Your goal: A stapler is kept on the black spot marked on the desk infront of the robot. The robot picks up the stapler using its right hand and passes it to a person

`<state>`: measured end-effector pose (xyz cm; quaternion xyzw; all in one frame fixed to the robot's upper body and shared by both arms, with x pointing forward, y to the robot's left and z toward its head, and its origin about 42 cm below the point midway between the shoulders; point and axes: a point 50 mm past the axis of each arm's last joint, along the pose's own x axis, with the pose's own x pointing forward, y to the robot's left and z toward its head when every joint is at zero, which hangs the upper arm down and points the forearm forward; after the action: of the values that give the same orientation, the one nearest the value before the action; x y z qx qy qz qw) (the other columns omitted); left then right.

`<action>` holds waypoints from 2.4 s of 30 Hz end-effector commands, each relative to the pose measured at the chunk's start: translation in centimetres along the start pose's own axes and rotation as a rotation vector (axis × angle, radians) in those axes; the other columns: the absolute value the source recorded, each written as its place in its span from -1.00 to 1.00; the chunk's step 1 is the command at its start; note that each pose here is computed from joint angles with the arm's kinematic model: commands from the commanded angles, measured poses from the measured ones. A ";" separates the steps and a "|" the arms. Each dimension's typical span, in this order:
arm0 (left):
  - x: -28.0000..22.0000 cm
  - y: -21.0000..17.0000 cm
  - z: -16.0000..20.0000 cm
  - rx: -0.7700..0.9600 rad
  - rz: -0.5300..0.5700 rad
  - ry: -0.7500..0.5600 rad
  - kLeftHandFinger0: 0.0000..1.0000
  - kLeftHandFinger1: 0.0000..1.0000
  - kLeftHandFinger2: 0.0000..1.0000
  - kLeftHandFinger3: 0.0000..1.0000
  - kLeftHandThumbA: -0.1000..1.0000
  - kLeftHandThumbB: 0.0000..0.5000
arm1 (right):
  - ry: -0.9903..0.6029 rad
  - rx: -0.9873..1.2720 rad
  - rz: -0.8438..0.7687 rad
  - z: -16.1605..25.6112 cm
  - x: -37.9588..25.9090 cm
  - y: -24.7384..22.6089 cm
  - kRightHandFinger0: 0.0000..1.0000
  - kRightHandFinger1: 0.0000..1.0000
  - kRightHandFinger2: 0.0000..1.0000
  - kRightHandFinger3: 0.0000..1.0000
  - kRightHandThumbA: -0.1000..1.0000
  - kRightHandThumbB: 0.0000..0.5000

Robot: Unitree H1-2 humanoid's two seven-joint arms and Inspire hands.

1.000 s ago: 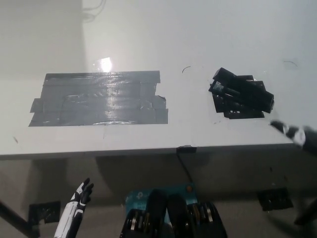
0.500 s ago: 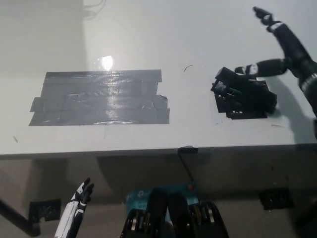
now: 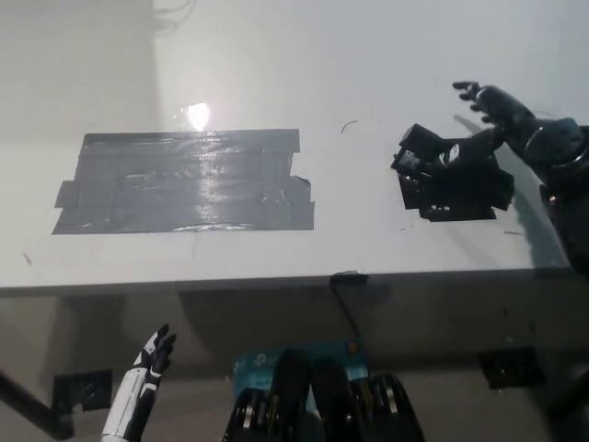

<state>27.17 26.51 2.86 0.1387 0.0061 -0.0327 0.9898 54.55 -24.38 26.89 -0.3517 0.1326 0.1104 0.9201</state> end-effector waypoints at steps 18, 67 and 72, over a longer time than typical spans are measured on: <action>1.0 0.7 1.1 0.050 -0.007 -0.062 1.00 1.00 1.00 1.00 1.00 1.00 | -0.040 -0.056 -0.016 2.3 0.4 0.1 1.00 1.00 1.00 1.00 1.00 0.14; 2.6 1.1 2.1 0.046 -0.036 -0.084 1.00 1.00 1.00 1.00 1.00 1.00 | -0.202 -0.131 -0.419 -0.4 1.4 0.0 -0.97 -0.27 0.32 -0.51 0.76 -0.87; 2.7 1.1 2.2 0.055 -0.034 -0.091 1.00 1.00 1.00 1.00 1.00 1.00 | -0.170 0.088 -0.395 0.1 1.4 -1.0 -1.00 -0.58 -0.12 -0.56 0.72 -0.82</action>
<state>29.39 26.44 4.38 0.1550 -0.0194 -0.0455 0.9867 54.89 -24.95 22.46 -0.3936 0.0355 -0.0197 0.9184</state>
